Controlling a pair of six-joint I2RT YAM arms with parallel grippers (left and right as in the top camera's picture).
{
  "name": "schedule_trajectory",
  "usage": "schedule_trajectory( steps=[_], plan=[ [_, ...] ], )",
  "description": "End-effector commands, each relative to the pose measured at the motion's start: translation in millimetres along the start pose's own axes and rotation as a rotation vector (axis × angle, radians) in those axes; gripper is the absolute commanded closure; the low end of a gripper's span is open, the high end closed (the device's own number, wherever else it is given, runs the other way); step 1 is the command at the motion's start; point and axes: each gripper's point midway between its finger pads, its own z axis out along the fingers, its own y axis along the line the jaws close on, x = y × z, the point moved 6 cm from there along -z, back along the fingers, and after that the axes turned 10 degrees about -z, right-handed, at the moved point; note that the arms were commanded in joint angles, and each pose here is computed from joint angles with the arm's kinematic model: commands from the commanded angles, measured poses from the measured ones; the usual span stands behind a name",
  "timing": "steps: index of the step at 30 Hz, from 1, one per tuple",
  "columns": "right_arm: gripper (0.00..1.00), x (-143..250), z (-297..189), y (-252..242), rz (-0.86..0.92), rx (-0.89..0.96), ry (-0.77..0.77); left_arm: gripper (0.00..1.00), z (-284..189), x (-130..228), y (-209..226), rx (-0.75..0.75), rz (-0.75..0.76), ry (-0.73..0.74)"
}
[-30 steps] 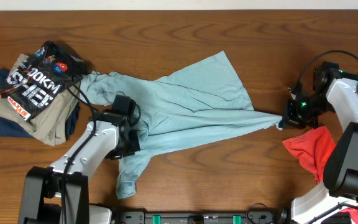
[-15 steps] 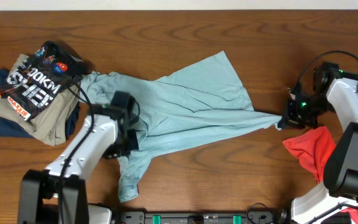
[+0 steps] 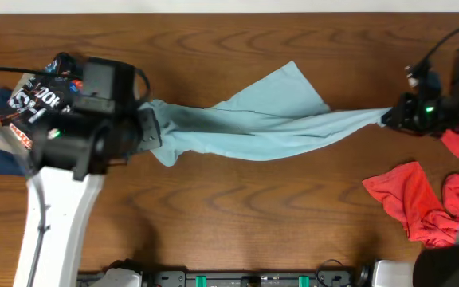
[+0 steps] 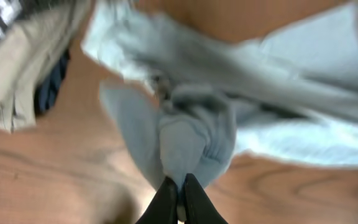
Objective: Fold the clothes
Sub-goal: 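Lift the light-blue shirt with both grippers and swing it upward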
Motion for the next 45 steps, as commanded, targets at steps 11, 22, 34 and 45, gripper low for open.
schedule_trajectory(
  steps=[11, 22, 34, 45],
  plan=[
    [0.99, -11, -154, 40, -0.13, 0.153, -0.437, 0.94, -157, -25, 24, 0.201, -0.124, -0.513],
    [0.99, -1, -241, 71, -0.173, 0.26, -0.72, 0.94, -212, -24, 33, 0.253, -0.199, -0.706],
    [0.99, -56, -171, 24, -0.097, 0.144, -0.512, 0.94, -113, -92, 7, 0.158, -0.196, -0.437],
    [0.99, -173, -98, -20, -0.09, 0.091, -0.652, 0.94, -17, -210, -35, 0.245, -0.183, -0.569]
  ],
)
